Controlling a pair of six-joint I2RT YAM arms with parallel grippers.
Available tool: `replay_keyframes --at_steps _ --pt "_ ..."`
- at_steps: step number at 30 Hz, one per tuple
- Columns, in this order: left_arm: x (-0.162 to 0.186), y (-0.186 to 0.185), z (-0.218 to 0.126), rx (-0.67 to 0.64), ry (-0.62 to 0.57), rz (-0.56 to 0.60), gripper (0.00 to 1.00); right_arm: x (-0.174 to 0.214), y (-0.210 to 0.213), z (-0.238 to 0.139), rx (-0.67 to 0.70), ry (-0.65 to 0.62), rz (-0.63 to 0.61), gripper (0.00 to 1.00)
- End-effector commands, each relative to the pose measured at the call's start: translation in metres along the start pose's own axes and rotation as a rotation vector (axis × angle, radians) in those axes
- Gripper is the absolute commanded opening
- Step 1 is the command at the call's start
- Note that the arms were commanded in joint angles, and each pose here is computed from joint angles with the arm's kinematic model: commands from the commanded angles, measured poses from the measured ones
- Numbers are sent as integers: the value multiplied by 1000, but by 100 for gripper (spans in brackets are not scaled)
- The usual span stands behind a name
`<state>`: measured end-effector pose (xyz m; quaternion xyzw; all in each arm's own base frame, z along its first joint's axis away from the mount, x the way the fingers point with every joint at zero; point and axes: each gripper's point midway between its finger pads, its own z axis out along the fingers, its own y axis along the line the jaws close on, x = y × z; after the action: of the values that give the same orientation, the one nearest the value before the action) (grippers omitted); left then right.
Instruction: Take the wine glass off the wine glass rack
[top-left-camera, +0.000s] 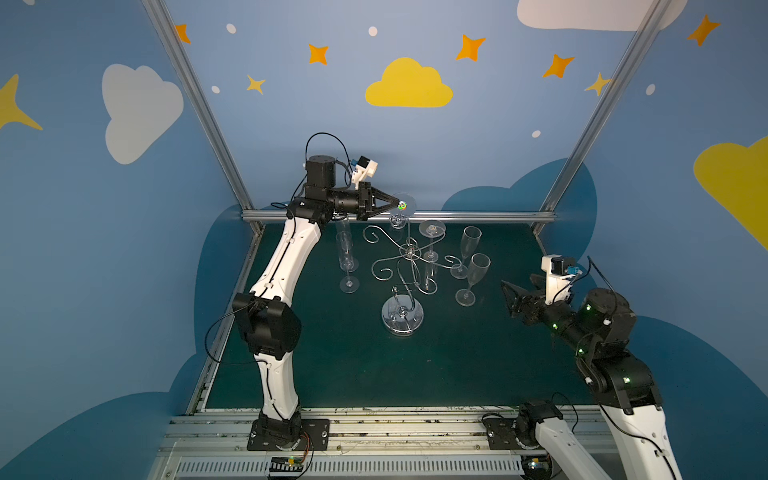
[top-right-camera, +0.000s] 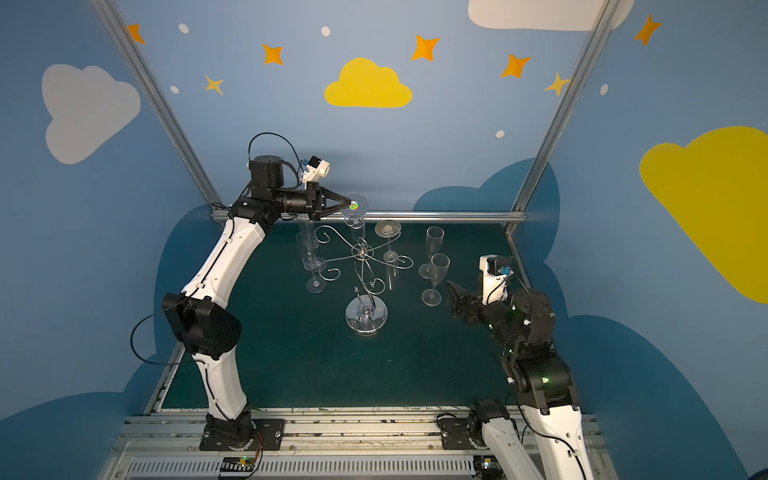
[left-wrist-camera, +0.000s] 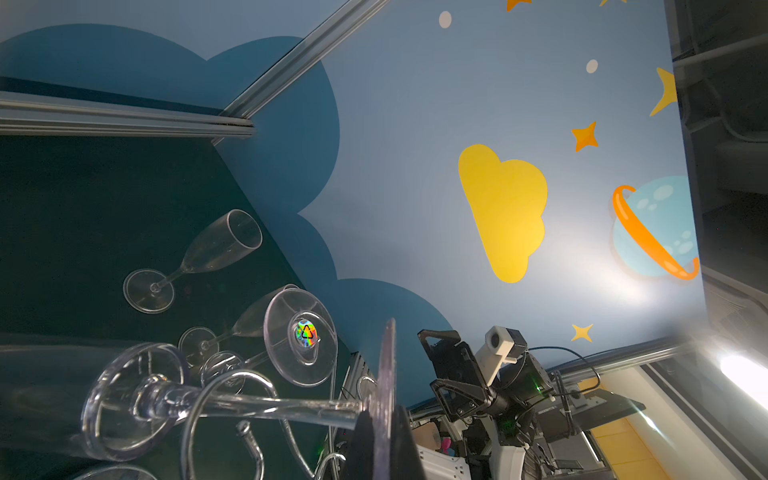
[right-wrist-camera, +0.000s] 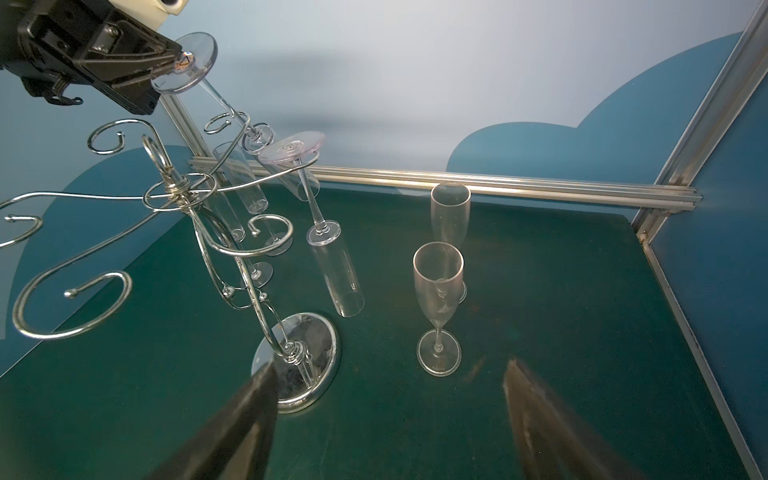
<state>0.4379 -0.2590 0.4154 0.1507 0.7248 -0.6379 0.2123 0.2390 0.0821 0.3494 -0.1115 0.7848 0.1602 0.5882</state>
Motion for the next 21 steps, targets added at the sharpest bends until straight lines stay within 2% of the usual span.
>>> replay_keyframes --at_steps 1,7,21 --pt "-1 -7 1 43 24 34 3 -8 -1 -5 12 -21 -12 84" --pt "8 -19 5 107 77 46 3 -8 -1 -4 10 -18 -8 84" --pt "21 -24 -2 124 103 44 3 -7 -1 -8 18 -20 -13 84"
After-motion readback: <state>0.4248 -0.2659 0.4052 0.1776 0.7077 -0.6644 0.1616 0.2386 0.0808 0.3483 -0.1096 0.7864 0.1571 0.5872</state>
